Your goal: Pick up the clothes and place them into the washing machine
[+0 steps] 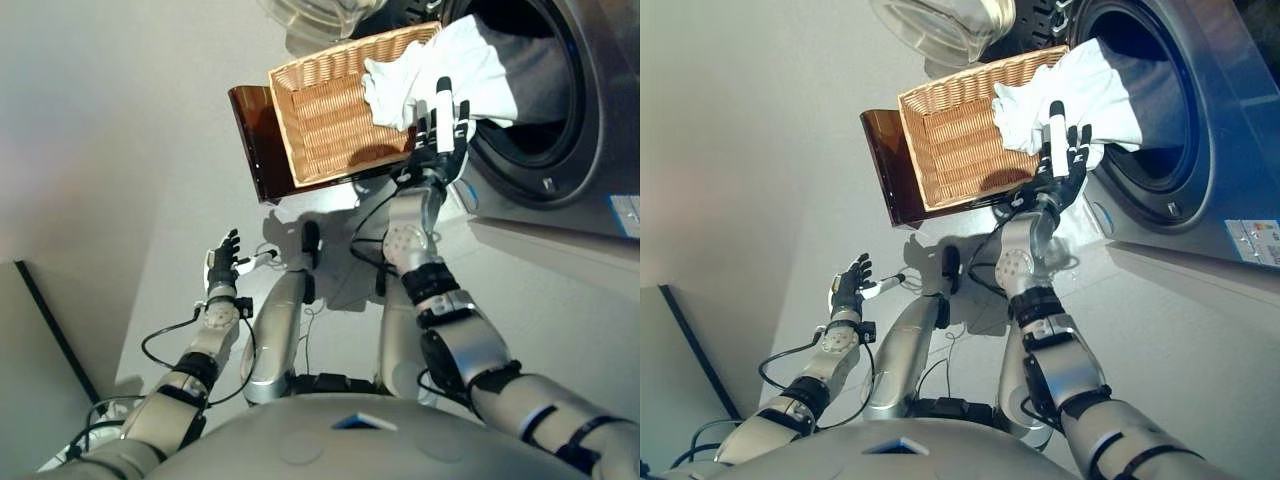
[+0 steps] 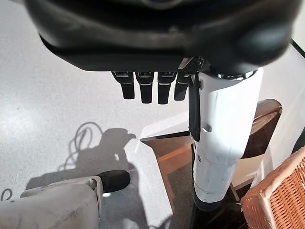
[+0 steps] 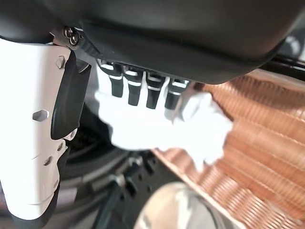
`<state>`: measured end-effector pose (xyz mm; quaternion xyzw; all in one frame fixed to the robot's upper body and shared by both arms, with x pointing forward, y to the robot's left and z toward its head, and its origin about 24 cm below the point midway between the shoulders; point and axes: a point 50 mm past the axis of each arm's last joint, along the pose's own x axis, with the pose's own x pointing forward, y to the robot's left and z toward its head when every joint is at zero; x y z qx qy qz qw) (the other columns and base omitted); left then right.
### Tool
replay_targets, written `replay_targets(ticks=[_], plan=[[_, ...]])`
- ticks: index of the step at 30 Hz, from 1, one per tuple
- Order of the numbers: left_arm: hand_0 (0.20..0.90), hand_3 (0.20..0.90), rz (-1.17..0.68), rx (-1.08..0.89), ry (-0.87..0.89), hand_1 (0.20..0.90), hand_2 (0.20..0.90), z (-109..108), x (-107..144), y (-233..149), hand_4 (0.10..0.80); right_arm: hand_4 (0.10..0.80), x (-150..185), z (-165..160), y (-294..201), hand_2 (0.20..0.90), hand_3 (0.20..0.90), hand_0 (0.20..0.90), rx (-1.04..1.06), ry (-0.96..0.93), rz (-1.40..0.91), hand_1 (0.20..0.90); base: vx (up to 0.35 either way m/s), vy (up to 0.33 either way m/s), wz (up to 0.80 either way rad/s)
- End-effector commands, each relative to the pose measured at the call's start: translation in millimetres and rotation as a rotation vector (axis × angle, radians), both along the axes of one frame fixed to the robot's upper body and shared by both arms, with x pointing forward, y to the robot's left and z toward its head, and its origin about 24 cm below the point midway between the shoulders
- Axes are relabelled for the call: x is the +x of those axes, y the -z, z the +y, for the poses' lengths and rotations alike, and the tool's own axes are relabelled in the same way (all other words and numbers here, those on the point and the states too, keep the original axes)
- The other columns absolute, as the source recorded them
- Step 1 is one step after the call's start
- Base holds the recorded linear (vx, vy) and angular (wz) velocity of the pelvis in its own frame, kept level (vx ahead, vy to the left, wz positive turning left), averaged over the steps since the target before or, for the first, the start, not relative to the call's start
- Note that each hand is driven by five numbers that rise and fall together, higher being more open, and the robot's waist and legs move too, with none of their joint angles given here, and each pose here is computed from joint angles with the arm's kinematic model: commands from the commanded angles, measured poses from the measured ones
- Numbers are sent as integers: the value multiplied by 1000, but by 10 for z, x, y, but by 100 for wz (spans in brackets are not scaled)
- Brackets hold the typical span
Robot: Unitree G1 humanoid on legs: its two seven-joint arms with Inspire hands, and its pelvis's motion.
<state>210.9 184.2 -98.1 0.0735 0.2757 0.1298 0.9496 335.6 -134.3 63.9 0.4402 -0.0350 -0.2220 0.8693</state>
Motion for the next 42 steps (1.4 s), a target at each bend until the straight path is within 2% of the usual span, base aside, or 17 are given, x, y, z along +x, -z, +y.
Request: replay_targets(ticks=[1,2,4,7,8,9,11,12,13,14,15,17,18,19,25,30,42], plan=[[900,900,-12,88,-94,900,900,321,2,-45,800,800,-41,126,-354,900,900,900,-168,-118,-190,900,0,0,0],[900,900,-15,99,-97,900,900,347,7,-56,800,800,-55,106,-344,900,900,900,-206,-130,-186,900,0,0,0],[900,900,-28,125,-104,900,900,450,0,-91,800,800,-52,73,-410,900,900,900,-534,-232,-193,900,4,-39,-1],[900,900,-46,152,-111,900,900,576,-8,-138,800,800,-28,-61,-489,900,900,900,-926,-258,-181,900,9,-43,2],[900,900,-47,162,-122,900,900,632,-24,-144,800,800,-6,-166,-467,900,900,900,-1104,-241,-135,900,13,-40,0],[900,900,-47,162,-122,900,900,632,-24,-145,800,800,-6,-166,-467,900,900,900,-1104,-241,-135,900,14,-39,0],[900,900,-56,172,-124,900,900,656,-29,-154,800,800,-31,-305,-493,900,900,900,-1404,-182,-115,900,9,-29,4],[900,900,-64,175,-123,900,900,664,-36,-159,800,800,-37,-395,-429,900,900,900,-1453,-174,-69,900,9,-48,5],[900,900,-88,188,-108,900,900,680,4,-204,800,800,-24,-529,-403,900,900,900,-1698,-125,0,900,3,-38,1],[900,900,-88,188,-108,900,900,680,4,-204,800,800,-24,-529,-402,900,900,900,-1699,-125,0,900,8,-53,3],[900,900,-100,203,-103,900,900,707,23,-230,800,800,-7,-660,-408,900,900,900,-1891,-83,54,900,6,-25,4],[900,900,-103,217,-96,900,900,719,20,-237,800,800,7,-699,-467,900,900,900,-1999,-51,54,900,5,-48,11],[900,900,-114,233,-90,900,900,742,25,-255,800,800,22,-837,-423,900,900,900,-2212,-17,115,900,3,-51,11],[900,900,-114,233,-91,900,900,742,25,-255,800,800,24,-834,-422,900,900,900,-2212,-17,114,900,-5,-47,7],[900,900,-134,252,-79,900,900,773,82,-302,800,800,218,-1045,-502,900,900,900,-2700,90,261,900,-17,-42,6],[900,900,-153,241,-73,900,900,732,135,-324,800,800,356,-1092,-551,900,900,900,-2981,155,361,900,-16,-40,5],[900,900,-193,229,-60,900,900,704,234,-399,800,800,559,-1215,-897,900,900,900,-3107,301,579,900,-11,-37,9]])
